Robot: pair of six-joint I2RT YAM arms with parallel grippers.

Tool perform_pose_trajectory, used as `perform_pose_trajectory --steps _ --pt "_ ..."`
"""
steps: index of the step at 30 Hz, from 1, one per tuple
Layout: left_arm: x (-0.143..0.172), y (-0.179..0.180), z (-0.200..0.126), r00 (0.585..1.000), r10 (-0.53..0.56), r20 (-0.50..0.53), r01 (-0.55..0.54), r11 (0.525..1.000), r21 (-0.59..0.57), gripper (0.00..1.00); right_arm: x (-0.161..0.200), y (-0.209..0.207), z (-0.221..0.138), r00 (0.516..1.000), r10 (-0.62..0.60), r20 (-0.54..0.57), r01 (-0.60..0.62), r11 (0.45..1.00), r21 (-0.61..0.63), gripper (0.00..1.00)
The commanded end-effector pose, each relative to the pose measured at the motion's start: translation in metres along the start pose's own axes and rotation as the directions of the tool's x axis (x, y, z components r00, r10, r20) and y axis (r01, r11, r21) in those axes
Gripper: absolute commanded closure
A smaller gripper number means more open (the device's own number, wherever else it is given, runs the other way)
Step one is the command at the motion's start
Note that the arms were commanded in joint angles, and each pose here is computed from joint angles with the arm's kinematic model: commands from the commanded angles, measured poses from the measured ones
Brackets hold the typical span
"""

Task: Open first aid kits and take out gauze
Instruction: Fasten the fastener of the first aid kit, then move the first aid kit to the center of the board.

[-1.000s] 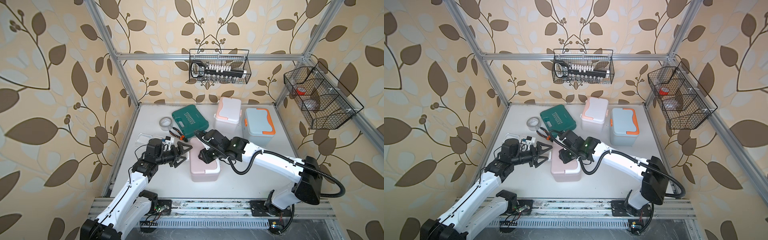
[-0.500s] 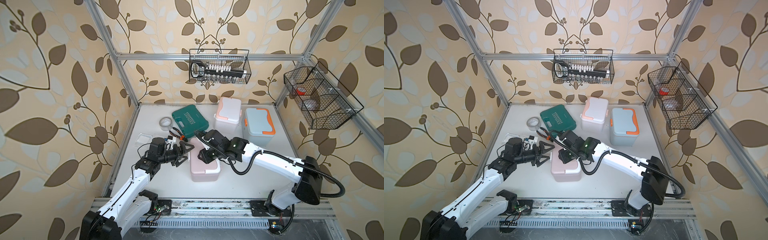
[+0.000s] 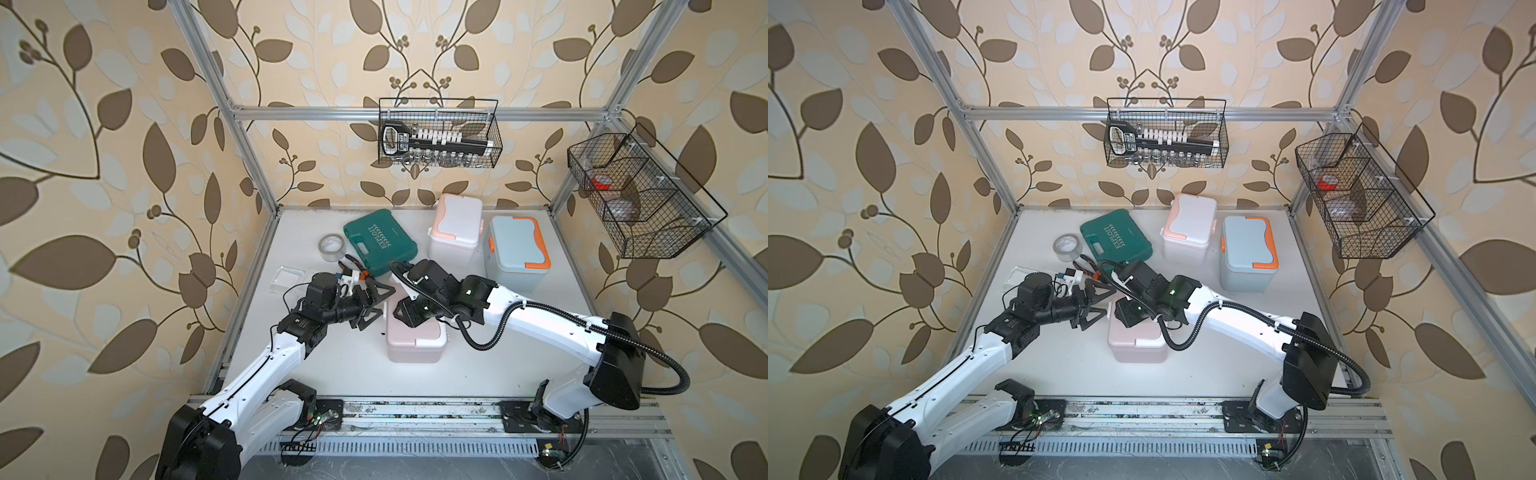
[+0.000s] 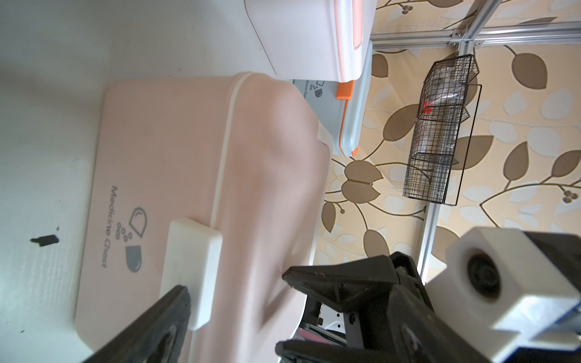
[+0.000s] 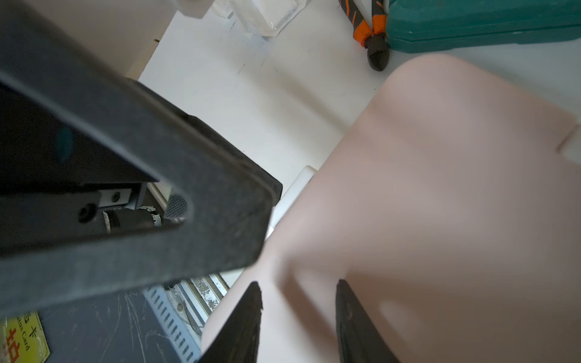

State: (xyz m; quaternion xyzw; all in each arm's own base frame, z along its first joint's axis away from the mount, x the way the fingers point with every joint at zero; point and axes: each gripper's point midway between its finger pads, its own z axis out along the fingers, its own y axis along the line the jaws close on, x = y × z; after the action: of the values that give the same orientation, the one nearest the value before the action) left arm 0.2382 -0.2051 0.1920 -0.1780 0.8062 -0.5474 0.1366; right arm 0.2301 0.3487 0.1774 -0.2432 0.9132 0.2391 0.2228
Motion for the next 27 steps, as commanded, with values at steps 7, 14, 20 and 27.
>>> perform_pose_trajectory --steps 7,14,20,27 --pt "0.006 -0.007 -0.031 0.983 0.181 0.039 -0.174 0.975 -0.137 0.01 0.012 -0.021 -0.039 1.000 0.004 -0.006 -0.003 0.993 0.116 0.14" --pt "0.013 0.004 -0.028 0.978 0.206 -0.009 -0.204 0.960 -0.191 0.01 -0.006 -0.041 -0.072 0.991 0.038 0.129 -0.060 0.983 0.174 0.00" --pt "0.023 -0.005 0.000 0.965 0.242 -0.097 -0.257 0.948 -0.187 0.01 -0.010 -0.078 -0.088 0.967 0.150 0.208 -0.190 0.963 0.188 0.01" --pt "0.038 -0.017 0.045 0.939 0.288 -0.187 -0.321 0.930 -0.177 0.01 -0.004 -0.116 -0.103 0.937 0.236 0.258 -0.303 0.917 0.259 0.01"
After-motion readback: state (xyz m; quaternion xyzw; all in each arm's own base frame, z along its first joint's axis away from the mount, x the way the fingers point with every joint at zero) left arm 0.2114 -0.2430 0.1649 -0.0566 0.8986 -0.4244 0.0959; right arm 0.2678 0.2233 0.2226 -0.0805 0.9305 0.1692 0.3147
